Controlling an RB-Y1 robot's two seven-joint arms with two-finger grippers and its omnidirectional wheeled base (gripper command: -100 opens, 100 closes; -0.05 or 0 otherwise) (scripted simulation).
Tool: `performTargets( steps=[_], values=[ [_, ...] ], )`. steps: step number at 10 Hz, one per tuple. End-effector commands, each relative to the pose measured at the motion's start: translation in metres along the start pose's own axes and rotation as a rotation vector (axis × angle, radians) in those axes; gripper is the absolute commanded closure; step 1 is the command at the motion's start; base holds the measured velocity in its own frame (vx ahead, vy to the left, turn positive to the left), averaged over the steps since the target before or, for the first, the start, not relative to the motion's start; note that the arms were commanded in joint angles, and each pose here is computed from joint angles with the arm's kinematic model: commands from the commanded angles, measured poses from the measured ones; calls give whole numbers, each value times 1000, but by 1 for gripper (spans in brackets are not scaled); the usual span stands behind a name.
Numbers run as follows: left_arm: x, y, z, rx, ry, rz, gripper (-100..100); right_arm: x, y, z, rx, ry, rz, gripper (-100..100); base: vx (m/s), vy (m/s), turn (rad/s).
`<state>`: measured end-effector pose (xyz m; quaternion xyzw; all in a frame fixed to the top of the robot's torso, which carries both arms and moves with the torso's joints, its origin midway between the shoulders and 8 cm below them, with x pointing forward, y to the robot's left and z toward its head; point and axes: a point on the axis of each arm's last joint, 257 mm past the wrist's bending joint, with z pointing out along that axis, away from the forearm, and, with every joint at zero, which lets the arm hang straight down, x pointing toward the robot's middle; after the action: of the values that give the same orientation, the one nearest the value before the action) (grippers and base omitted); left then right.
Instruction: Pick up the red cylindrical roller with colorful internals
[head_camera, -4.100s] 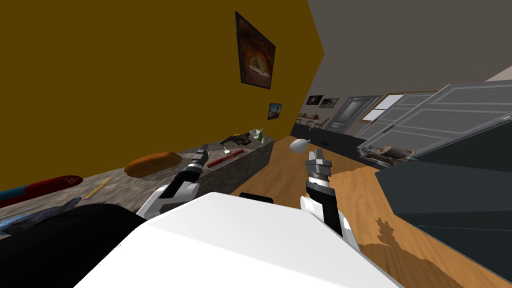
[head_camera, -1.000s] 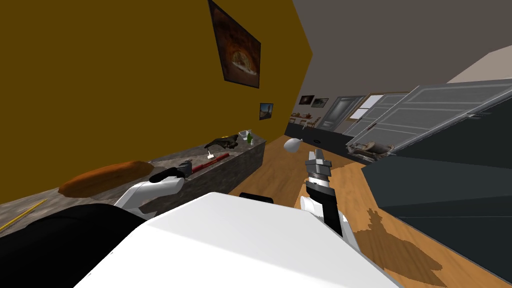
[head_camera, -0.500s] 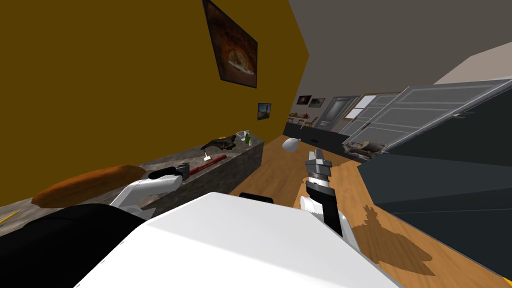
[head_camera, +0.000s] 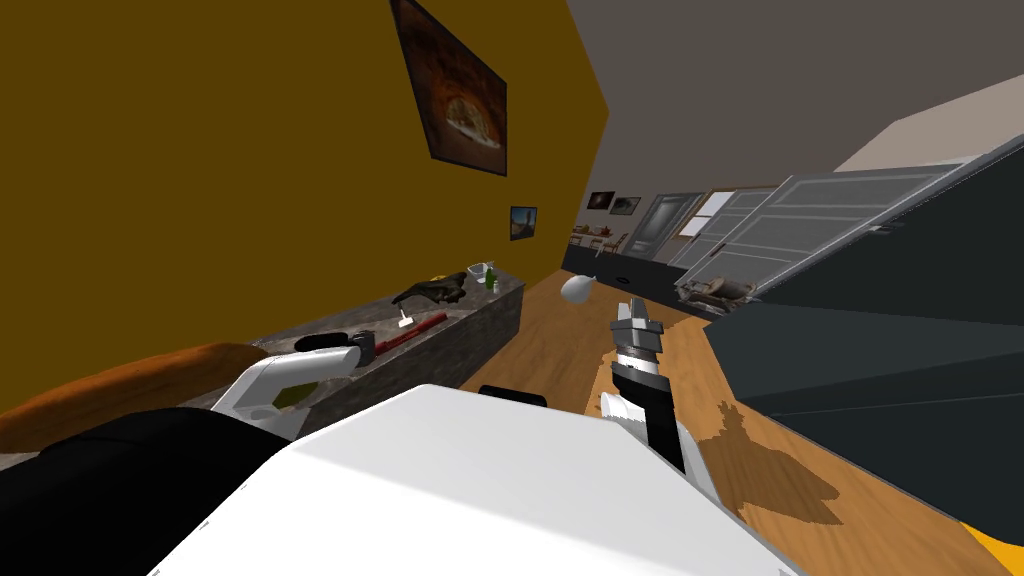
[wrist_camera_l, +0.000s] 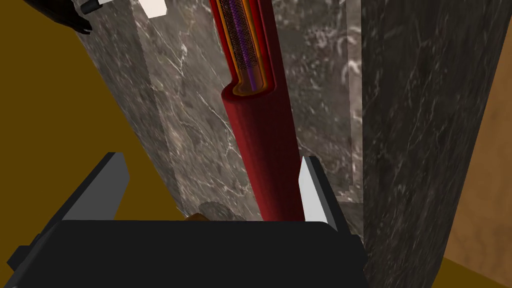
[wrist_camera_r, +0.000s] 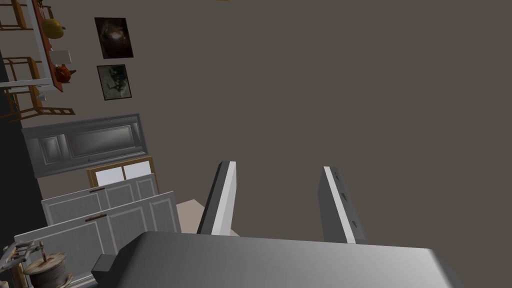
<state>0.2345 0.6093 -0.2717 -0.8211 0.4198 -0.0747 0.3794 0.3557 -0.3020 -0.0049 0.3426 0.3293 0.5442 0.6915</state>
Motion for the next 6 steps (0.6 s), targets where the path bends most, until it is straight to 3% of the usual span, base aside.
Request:
performTargets(
  steps=[1,6],
  values=[
    [-4,9,2,-48,-8,-17,-100,0,0,0,0,0,0,0,38,3,-51],
    [-11,27,7,-178,-16,-102,-100,0,0,0,0,0,0,0,38,10,-80]
  ],
)
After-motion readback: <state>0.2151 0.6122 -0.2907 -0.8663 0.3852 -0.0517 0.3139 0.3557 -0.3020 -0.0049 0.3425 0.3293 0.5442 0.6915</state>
